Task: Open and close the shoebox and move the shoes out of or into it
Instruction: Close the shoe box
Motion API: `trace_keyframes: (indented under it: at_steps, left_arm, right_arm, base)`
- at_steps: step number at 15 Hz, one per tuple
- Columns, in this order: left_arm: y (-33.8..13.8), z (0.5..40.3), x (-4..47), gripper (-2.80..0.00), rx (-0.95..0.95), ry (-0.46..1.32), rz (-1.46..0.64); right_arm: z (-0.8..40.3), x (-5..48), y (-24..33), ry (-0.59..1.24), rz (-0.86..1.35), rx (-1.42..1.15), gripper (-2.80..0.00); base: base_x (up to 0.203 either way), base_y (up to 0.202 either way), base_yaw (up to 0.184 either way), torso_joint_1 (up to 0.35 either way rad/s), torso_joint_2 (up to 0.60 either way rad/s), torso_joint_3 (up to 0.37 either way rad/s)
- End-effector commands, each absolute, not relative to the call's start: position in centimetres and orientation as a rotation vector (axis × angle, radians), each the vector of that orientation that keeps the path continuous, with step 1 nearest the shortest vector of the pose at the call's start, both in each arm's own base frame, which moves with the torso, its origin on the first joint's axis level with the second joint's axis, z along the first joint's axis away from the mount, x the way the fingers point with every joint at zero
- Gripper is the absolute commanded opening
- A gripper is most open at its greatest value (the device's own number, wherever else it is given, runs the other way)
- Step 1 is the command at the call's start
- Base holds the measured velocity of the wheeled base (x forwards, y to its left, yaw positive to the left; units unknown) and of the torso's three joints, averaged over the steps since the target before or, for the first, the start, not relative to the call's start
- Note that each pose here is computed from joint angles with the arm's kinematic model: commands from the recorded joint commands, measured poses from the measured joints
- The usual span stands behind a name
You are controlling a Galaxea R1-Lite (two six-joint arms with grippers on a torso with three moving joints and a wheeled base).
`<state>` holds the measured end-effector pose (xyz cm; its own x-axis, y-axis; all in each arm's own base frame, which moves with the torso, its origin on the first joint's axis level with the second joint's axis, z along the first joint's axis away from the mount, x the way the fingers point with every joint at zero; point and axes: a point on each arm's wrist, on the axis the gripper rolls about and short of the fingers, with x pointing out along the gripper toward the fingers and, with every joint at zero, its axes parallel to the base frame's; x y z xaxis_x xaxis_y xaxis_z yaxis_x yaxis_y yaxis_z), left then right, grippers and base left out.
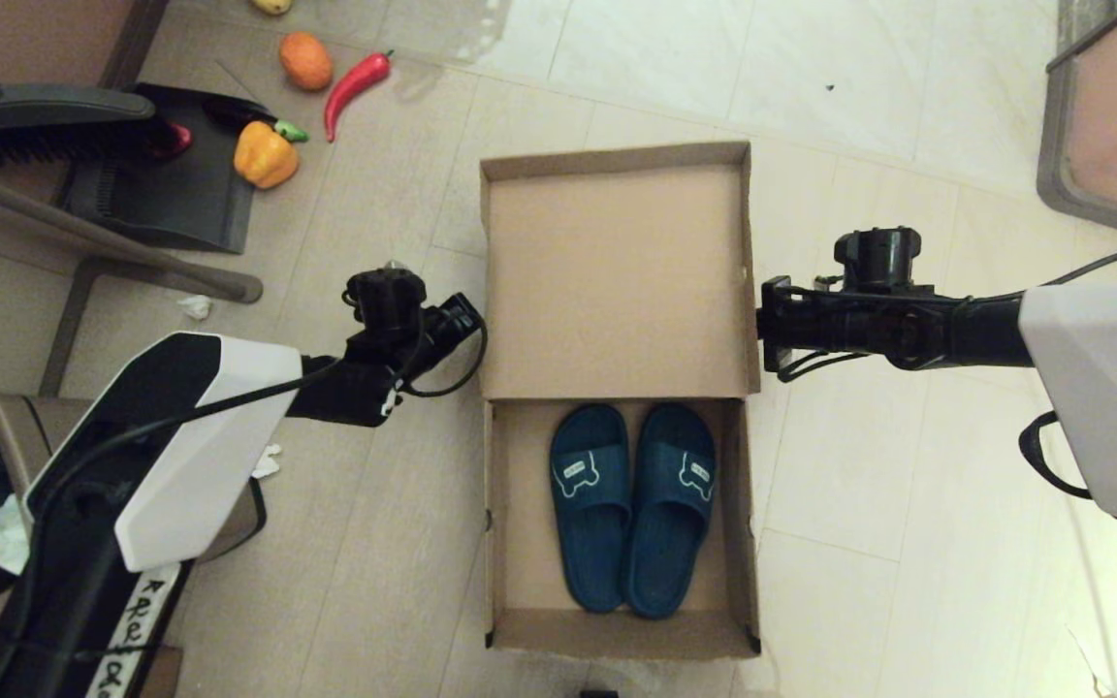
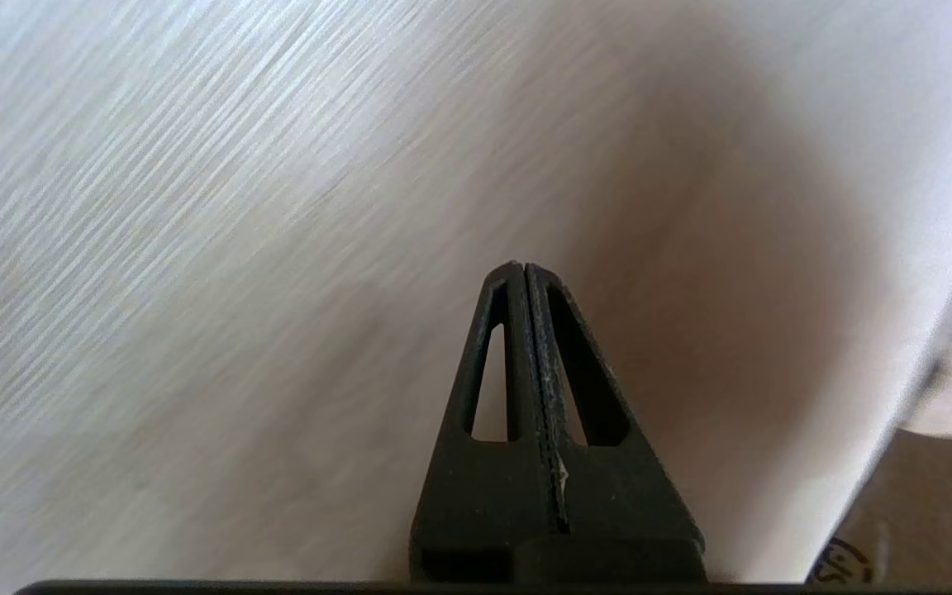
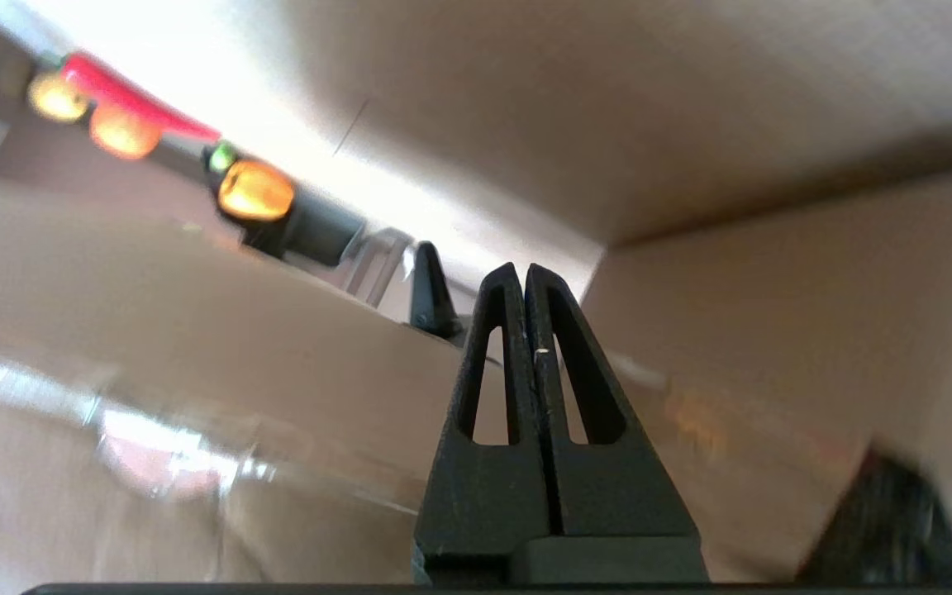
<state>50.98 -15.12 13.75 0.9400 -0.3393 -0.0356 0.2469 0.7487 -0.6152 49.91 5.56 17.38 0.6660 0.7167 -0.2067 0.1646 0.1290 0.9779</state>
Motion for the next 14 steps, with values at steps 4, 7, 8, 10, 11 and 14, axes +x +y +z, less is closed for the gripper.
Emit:
trace_keyframes:
  at_steps: [4, 7, 8, 10, 11, 14]
  left_arm:
    - [-14.7, 18.7, 49.5, -2.8, -0.683, 0.064, -0.352]
    - [-15.1, 20.4, 48.7, -2.8, -0.69, 0.04, -0.365]
    - [-15.1, 20.9, 48.4, -2.8, -0.691, 0.038, -0.367]
    - [-15.4, 21.8, 47.9, -2.8, -0.693, 0.033, -0.377]
    - [-15.4, 22.2, 47.7, -2.8, -0.694, 0.025, -0.382]
    - [-15.5, 23.1, 47.2, -2.8, -0.694, 0.014, -0.383]
  right_arm:
    - [19.2, 49.0, 4.1, 0.819, 0.54, 1.42, -2.8]
    - [20.4, 48.3, 2.6, 0.867, 0.624, 1.428, -2.8]
    - [21.0, 48.0, 2.2, 0.877, 0.635, 1.446, -2.8]
    - [21.7, 47.7, 1.6, 0.901, 0.653, 1.474, -2.8]
    - [22.0, 47.5, 1.4, 0.913, 0.662, 1.479, -2.8]
    - [23.0, 46.8, 1.5, 0.961, 0.691, 1.51, -2.8]
  base:
    - [0.0, 0.0, 0.0, 0.0, 0.0, 0.0]
    - [0.0, 0.0, 0.0, 0.0, 0.0, 0.0]
    - [0.0, 0.0, 0.0, 0.0, 0.0, 0.0]
    - [0.0, 0.0, 0.0, 0.0, 0.0, 0.0]
    - [0.0, 0.0, 0.0, 0.0, 0.0, 0.0]
    - [0.0, 0.0, 0.0, 0.0, 0.0, 0.0]
